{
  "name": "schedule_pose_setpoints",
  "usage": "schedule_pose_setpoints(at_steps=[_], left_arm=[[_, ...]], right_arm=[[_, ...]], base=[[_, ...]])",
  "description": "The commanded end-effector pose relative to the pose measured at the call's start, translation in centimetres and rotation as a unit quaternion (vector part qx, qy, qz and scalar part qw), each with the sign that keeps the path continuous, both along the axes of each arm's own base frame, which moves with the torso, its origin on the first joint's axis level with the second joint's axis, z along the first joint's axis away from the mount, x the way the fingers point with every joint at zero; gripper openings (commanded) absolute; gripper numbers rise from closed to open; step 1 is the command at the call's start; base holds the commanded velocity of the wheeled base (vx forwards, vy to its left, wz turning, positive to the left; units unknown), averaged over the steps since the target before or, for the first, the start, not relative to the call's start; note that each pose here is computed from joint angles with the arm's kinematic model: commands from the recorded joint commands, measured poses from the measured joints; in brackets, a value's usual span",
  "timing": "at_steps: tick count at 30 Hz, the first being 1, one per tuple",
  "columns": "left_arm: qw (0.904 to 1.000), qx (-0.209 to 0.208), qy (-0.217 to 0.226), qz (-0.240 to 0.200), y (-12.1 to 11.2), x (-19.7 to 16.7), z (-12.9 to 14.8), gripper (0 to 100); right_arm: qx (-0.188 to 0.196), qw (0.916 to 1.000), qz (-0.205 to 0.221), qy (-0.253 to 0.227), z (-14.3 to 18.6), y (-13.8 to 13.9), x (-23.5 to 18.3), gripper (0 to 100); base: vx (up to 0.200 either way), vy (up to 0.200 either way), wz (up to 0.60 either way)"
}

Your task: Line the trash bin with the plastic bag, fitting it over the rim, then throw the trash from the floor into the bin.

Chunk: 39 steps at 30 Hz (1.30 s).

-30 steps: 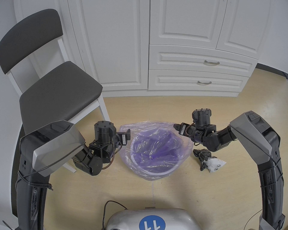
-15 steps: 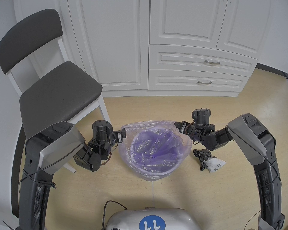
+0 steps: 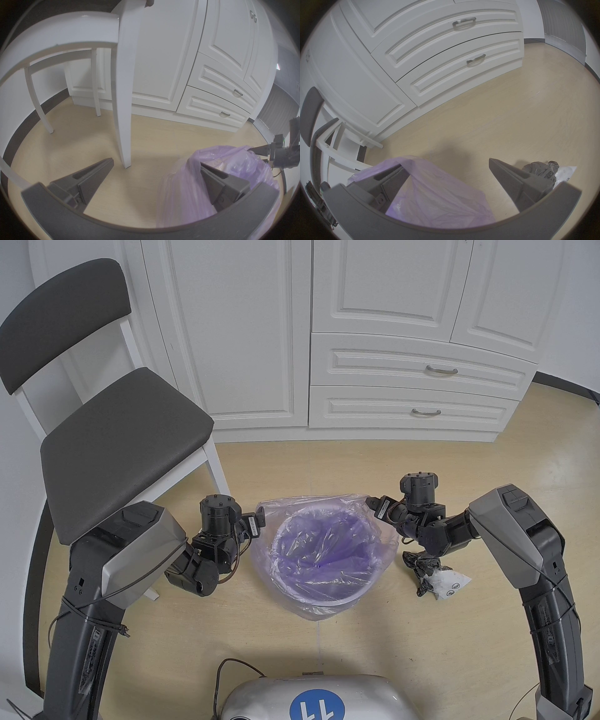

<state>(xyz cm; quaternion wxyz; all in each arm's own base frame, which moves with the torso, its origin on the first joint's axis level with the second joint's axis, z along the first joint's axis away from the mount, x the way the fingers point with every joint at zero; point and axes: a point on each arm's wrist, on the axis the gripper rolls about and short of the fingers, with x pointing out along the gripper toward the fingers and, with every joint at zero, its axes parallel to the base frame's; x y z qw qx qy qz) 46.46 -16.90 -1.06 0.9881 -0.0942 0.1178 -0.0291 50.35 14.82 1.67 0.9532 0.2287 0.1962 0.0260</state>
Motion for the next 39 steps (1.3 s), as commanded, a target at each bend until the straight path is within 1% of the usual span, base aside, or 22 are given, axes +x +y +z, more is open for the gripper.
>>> schedule_pose_setpoints(at_steps=[1, 3, 6, 10, 19, 31, 35, 36, 39], left_arm=[[0.9999, 0.004, 0.011, 0.003, 0.1, 0.4, -1.8, 100], [0.9998, 0.006, 0.016, 0.006, 0.4, 0.4, -2.1, 100], [0.9993, 0.011, 0.036, 0.008, 0.6, 0.3, -2.4, 100], [0.9986, 0.011, 0.051, 0.011, 0.7, 0.3, -2.6, 100], [0.9970, 0.019, 0.075, 0.011, 1.0, 0.2, -2.8, 100], [0.9963, 0.021, 0.082, 0.012, 1.1, 0.2, -2.8, 100], [0.9968, 0.019, 0.077, 0.014, 1.4, 0.3, -2.1, 100], [0.9970, 0.018, 0.074, 0.014, 1.4, 0.2, -1.6, 100], [0.9972, 0.017, 0.072, 0.013, 1.3, 0.1, -1.0, 100]], right_arm=[[-0.001, 1.0000, -0.007, 0.006, -1.1, -0.6, 0.5, 100], [-0.001, 1.0000, -0.007, 0.007, -1.2, -0.7, 0.5, 100], [0.005, 0.9999, 0.001, 0.012, -1.4, -0.8, 0.5, 100], [0.005, 0.9993, 0.003, 0.036, -1.5, -0.9, 0.3, 100], [0.006, 0.9980, 0.009, 0.063, -1.8, -1.0, 0.2, 100], [0.007, 0.9978, 0.012, 0.065, -1.8, -1.1, 0.2, 100], [0.007, 0.9981, 0.011, 0.061, -1.2, -1.2, 0.2, 100], [0.008, 0.9982, 0.011, 0.058, -0.7, -1.3, 0.1, 100], [0.006, 0.9976, 0.010, 0.067, 0.3, -1.4, -0.2, 100]], base=[[0.000, 0.000, 0.00], [0.000, 0.000, 0.00], [0.000, 0.000, 0.00], [0.000, 0.000, 0.00], [0.000, 0.000, 0.00], [0.000, 0.000, 0.00], [0.000, 0.000, 0.00], [0.000, 0.000, 0.00], [0.000, 0.000, 0.00]])
